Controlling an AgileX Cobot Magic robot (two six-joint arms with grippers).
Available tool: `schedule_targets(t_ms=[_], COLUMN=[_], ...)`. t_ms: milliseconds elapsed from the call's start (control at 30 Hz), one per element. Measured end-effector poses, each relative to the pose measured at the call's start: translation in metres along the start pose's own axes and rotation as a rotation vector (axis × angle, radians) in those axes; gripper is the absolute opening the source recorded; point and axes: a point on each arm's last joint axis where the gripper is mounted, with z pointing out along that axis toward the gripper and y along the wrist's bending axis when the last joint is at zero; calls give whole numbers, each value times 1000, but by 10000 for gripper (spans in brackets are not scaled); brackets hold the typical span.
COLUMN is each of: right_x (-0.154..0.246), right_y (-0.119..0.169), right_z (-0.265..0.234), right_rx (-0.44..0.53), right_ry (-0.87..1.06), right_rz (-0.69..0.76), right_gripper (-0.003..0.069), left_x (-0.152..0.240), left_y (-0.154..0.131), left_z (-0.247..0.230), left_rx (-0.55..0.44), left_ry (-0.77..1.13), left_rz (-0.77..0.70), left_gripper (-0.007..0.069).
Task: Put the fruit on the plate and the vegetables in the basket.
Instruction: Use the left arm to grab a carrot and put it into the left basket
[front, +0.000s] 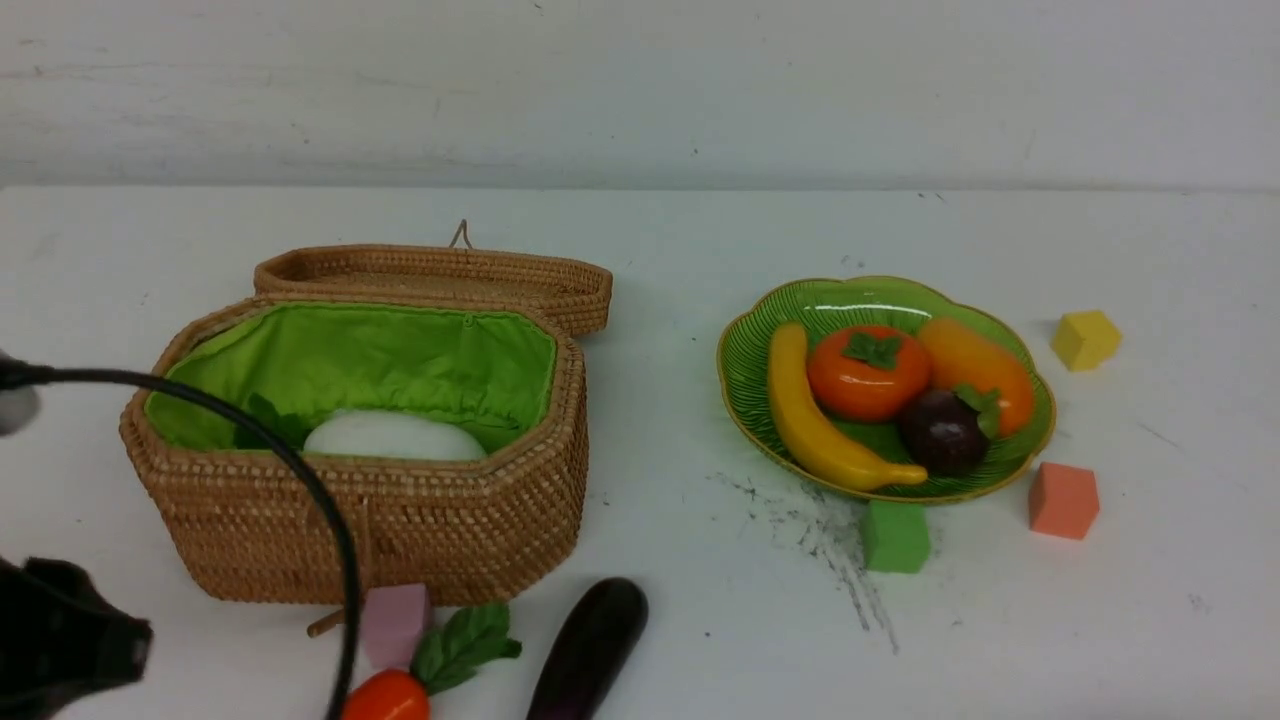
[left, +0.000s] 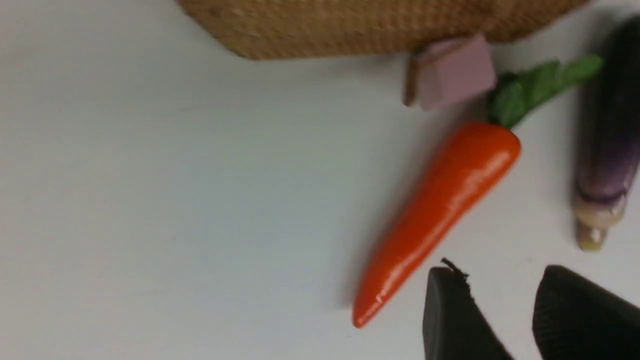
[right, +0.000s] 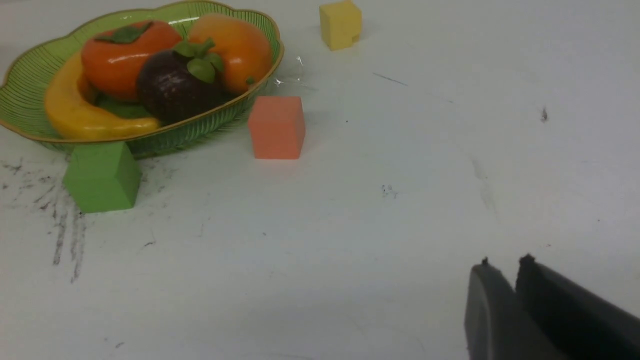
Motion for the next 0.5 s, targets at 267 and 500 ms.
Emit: schedule_targets(t_ms=[267,500], right_x=[0,0], right_y=[0,0], right_z=[0,0], right_rx=[0,0], right_ry=[0,0], right_rz=[0,0], right_gripper=[102,109], left_x=[5,3], left_y=[-34,-55], left_z=[49,86], left_rx=[96,31], left_ry=[243,270], left_rz=[187,363], left_gripper=[365,600])
